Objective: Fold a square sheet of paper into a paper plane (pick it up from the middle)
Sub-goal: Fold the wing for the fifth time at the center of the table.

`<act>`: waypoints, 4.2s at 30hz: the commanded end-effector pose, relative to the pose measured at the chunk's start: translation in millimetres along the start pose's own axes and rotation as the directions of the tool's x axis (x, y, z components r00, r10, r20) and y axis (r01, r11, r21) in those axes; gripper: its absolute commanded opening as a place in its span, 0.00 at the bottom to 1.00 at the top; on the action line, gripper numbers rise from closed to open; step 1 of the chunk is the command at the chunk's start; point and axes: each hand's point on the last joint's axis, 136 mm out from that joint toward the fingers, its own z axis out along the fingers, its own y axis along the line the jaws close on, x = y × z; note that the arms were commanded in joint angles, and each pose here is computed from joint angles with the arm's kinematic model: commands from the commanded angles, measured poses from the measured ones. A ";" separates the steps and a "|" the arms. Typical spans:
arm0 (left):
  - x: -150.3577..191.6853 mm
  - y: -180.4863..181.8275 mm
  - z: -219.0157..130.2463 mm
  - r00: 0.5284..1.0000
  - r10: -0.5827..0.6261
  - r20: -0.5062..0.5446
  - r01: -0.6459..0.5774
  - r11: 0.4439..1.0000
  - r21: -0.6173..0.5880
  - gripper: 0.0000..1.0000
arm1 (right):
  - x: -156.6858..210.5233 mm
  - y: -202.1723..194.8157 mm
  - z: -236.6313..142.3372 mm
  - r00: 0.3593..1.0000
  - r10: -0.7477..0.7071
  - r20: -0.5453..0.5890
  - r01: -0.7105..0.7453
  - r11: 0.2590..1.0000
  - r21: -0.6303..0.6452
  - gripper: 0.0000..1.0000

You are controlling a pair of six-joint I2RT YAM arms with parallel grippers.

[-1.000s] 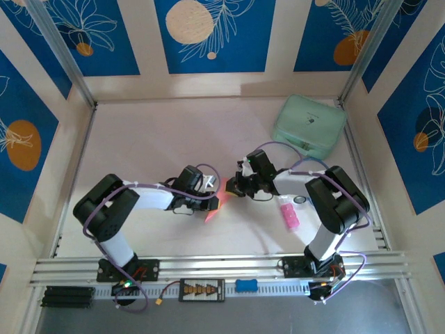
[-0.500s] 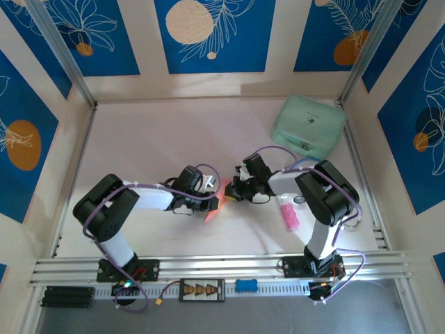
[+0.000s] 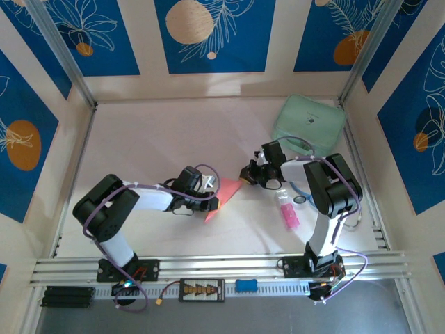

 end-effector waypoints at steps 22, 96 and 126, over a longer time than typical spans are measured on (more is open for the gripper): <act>51.3 35.8 -1.0 0.986 -0.097 -0.134 0.081 0.989 -0.121 0.00 | 88.8 56.8 8.1 0.975 -0.179 -0.133 0.167 0.981 -0.096 0.08; 51.7 32.9 -2.4 0.986 -0.100 -0.130 0.087 0.991 -0.105 0.00 | 52.5 42.7 -9.2 0.990 -0.130 -0.045 0.126 0.989 -0.082 0.05; 44.4 24.1 -1.3 0.986 -0.122 -0.111 0.115 0.991 -0.069 0.00 | 45.9 26.6 -33.6 0.996 -0.087 0.031 0.088 0.995 -0.052 0.09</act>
